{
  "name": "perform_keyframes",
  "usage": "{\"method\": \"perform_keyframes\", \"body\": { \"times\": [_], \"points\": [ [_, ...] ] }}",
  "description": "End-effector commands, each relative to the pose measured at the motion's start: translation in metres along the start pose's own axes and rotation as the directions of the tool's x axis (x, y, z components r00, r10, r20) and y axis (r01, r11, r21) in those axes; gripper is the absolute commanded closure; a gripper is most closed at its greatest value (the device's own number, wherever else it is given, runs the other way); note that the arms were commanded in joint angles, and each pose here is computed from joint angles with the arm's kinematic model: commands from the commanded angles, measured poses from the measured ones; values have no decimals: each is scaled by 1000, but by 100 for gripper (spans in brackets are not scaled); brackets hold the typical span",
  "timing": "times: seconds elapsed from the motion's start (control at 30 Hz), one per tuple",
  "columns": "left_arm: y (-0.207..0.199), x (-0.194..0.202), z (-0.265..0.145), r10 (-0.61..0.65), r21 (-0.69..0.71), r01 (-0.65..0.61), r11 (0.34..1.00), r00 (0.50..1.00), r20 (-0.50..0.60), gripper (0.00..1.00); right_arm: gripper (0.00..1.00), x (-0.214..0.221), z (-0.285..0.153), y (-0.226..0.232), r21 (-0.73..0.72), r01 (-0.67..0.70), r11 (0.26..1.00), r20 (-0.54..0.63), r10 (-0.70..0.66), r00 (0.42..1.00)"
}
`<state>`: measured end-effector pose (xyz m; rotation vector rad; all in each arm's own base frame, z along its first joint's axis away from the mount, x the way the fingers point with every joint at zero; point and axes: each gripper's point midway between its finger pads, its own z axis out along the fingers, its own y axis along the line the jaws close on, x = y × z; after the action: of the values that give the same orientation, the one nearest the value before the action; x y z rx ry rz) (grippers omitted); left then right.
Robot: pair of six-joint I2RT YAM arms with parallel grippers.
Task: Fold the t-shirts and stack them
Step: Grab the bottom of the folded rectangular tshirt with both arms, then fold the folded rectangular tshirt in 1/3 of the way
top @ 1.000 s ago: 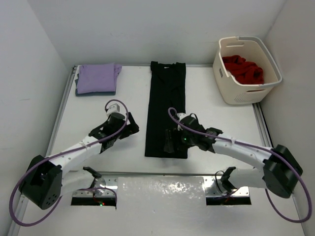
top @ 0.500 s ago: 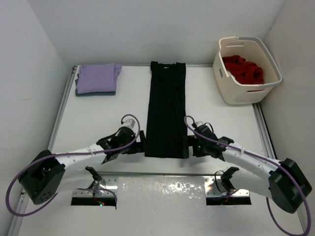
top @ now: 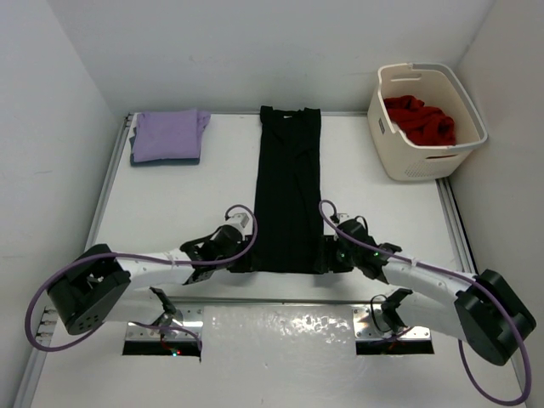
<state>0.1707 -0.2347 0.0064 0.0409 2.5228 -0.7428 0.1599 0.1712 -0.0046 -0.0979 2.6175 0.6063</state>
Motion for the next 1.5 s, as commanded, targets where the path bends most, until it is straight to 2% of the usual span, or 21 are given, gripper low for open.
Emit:
{"method": "perform_keyframes", "body": {
  "times": [0.0,0.07,0.1,0.13,0.2,0.23,0.47,0.6,0.63,0.83,0.9,1.0,1.1,1.17,1.2,1.23,1.33,1.4,1.47],
  "points": [
    [21,17,1,14,-93,-19,995,999,-52,69,56,-3,3,4,-29,-28,999,24,29,999],
    [19,14,2,13,-81,-16,997,999,-39,70,59,1,4,1,-29,-37,999,22,38,999],
    [16,15,2,15,-69,-19,997,999,-45,79,61,0,5,2,-35,-39,999,26,40,999],
    [15,14,2,16,-64,-18,998,999,-43,85,69,3,5,1,-40,-44,998,19,44,999],
    [14,14,2,17,-63,-20,998,999,-44,100,96,6,5,1,-47,-42,998,17,42,999],
    [15,15,1,18,-60,-21,998,999,-44,100,100,6,4,3,-59,-35,998,23,36,999],
    [-2,18,-12,16,7,-16,1000,998,-62,100,100,13,-8,13,-133,6,991,-1,-6,1000],
    [-20,3,-19,33,54,-32,998,999,-17,100,100,3,-16,19,-139,40,989,29,-37,999],
    [-16,3,-22,42,28,-41,999,999,-24,100,100,-6,-18,23,-146,50,988,50,-43,998],
    [-43,-63,-25,91,-27,-88,996,985,150,100,100,-61,-27,29,-52,91,994,176,-80,981],
    [-41,-80,-19,100,-71,-89,994,978,182,100,100,-83,-31,36,-59,97,994,218,-82,973],
    [-40,-114,-12,67,-93,-47,995,970,233,100,100,-112,-28,40,-84,66,994,246,-43,968],
    [-49,-156,-10,30,-45,-18,999,956,291,100,100,-146,-28,39,-70,58,996,296,-34,955],
    [-44,-177,-7,34,-72,-11,997,948,318,100,100,-168,-26,36,-55,26,998,323,-7,946],
    [-51,-195,-6,35,-75,-9,997,937,347,100,100,-182,-23,28,-47,-32,998,327,46,944],
    [-52,-205,-6,41,-83,-12,996,934,355,100,100,-199,-29,35,-73,-34,997,370,58,927],
    [-57,-234,-2,99,-118,-59,991,922,373,100,100,-224,-24,40,-26,19,999,338,-9,941],
    [-64,-253,-2,104,-123,-60,991,916,388,100,100,-242,-20,36,-22,6,1000,373,3,928],
    [-52,-259,13,108,-151,-57,987,928,357,100,100,-260,-18,35,-29,-2,1000,393,13,920]
  ]
}}
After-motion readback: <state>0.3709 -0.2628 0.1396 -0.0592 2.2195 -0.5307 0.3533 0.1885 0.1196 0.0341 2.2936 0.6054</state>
